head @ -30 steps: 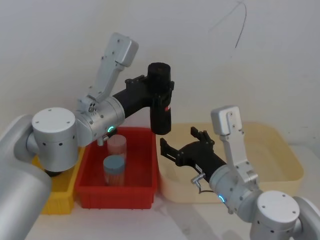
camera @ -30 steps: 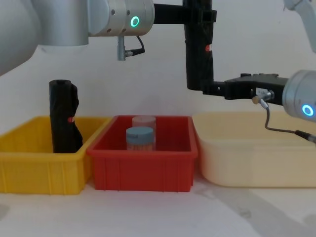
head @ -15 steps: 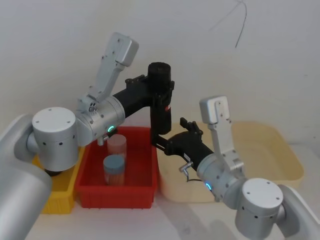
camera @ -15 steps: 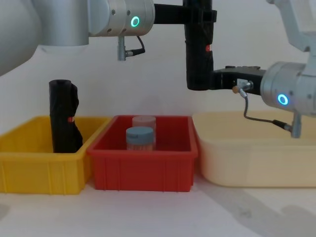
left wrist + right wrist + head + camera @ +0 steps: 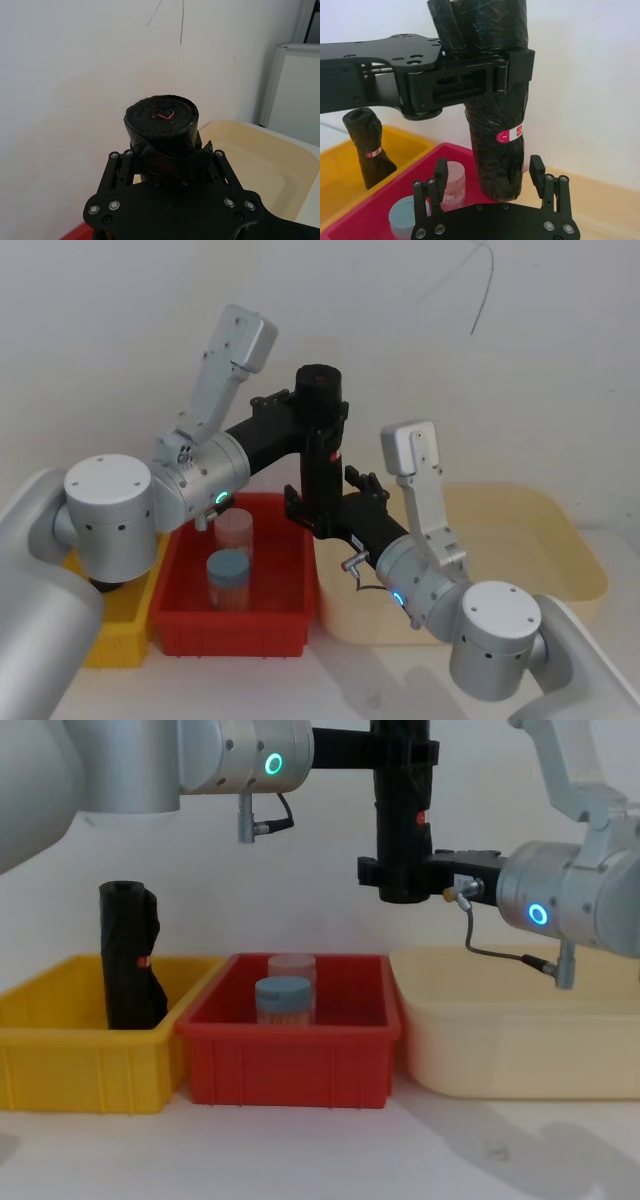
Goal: Pick up the garbage bag with the one hand and transfer it to the other hand.
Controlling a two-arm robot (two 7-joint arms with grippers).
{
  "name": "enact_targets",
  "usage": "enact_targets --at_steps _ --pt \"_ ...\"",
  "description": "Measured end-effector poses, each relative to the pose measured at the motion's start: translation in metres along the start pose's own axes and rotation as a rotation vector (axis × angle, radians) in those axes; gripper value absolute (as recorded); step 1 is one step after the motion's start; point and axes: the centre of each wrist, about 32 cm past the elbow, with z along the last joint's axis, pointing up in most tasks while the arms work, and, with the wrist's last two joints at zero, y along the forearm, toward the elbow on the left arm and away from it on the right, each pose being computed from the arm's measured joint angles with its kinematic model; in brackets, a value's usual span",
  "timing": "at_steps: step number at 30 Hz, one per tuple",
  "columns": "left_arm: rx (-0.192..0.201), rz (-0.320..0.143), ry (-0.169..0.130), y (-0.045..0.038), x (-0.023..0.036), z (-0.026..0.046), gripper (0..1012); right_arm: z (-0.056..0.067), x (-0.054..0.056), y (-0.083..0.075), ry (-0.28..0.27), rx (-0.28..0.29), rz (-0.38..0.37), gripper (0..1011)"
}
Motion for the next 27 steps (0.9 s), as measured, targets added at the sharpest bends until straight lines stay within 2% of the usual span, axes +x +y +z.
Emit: enact_targets --at_steps 16,20,23,26,27 --pt "0.0 0.0 0.0 0.0 0.0 0.0 517 0.001 0.007 0.013 -0.003 0.006 -0.02 1000" --pt "0.0 0.0 0.0 0.0 0.0 0.0 517 0.002 0.007 0.014 -0.003 0.007 -0.023 945" --pt "0.0 0.0 0.0 0.0 0.0 0.0 517 0.002 0.008 0.015 -0.002 0.007 -0.025 840" --pt "0.0 0.0 0.0 0.0 0.0 0.0 517 0.002 0.009 0.016 -0.002 0.008 -0.027 789" --pt "0.0 0.0 0.0 0.0 0.0 0.0 517 0.002 0.009 0.016 -0.002 0.008 -0.028 726"
